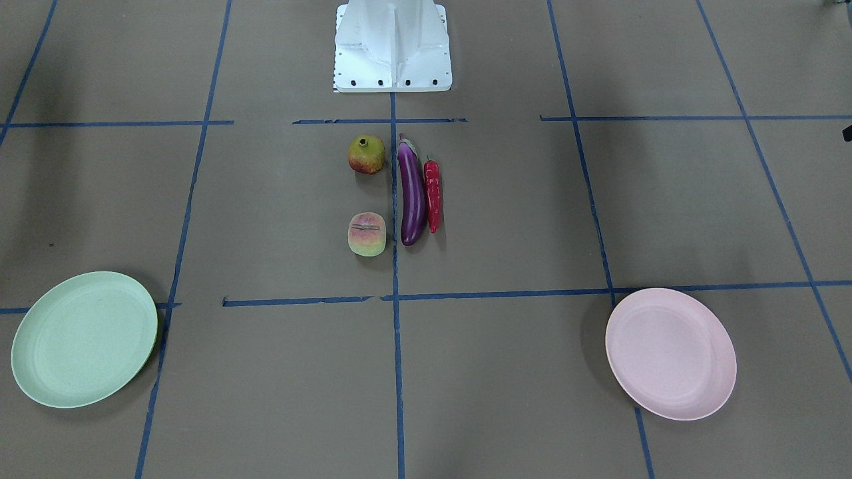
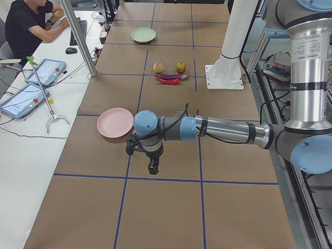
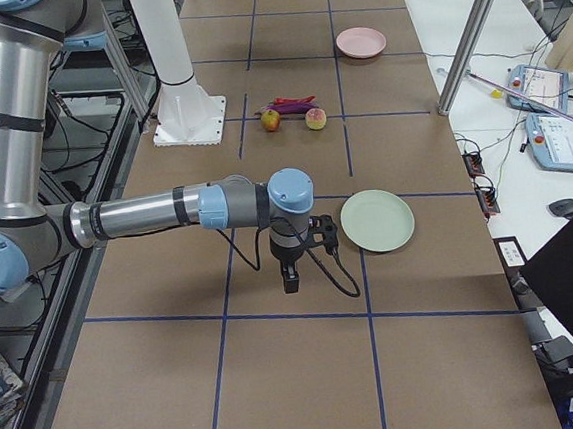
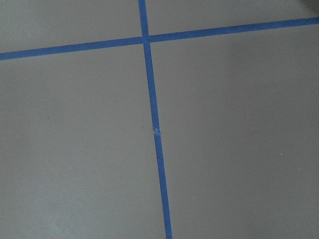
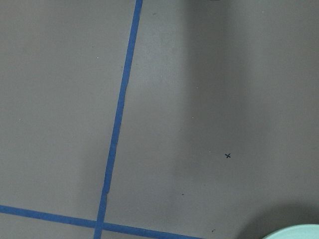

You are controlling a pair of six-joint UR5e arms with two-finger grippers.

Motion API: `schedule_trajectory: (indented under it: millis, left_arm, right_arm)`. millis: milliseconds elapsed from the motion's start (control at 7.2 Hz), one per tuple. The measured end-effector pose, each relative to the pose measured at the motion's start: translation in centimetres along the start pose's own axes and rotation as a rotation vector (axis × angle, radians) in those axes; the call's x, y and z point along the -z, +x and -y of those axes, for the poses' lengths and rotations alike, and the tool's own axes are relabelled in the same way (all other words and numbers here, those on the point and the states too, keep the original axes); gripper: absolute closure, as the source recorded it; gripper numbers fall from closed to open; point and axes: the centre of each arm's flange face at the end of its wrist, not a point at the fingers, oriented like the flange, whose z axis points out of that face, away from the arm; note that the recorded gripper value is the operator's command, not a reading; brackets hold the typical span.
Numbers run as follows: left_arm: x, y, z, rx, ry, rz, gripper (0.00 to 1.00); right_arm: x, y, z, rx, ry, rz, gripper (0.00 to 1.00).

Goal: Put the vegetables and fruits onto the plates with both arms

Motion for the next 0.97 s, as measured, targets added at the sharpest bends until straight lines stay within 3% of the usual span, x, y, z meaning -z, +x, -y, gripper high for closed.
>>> schedule_trajectory:
  millis: [694, 972]
  left_arm:
    - [0.83, 0.77, 0.11, -0.035, 0.035, 0.006, 0.0]
    - [1.03, 1.01, 0.14, -0.039, 0.04, -0.001, 0.0]
  right_arm:
    - [0.04, -0.07, 0.1, 0.005, 0.002, 0.0, 0.0]
    - [0.27, -0.37, 0.4, 0.027, 0.025, 0.0, 0.0]
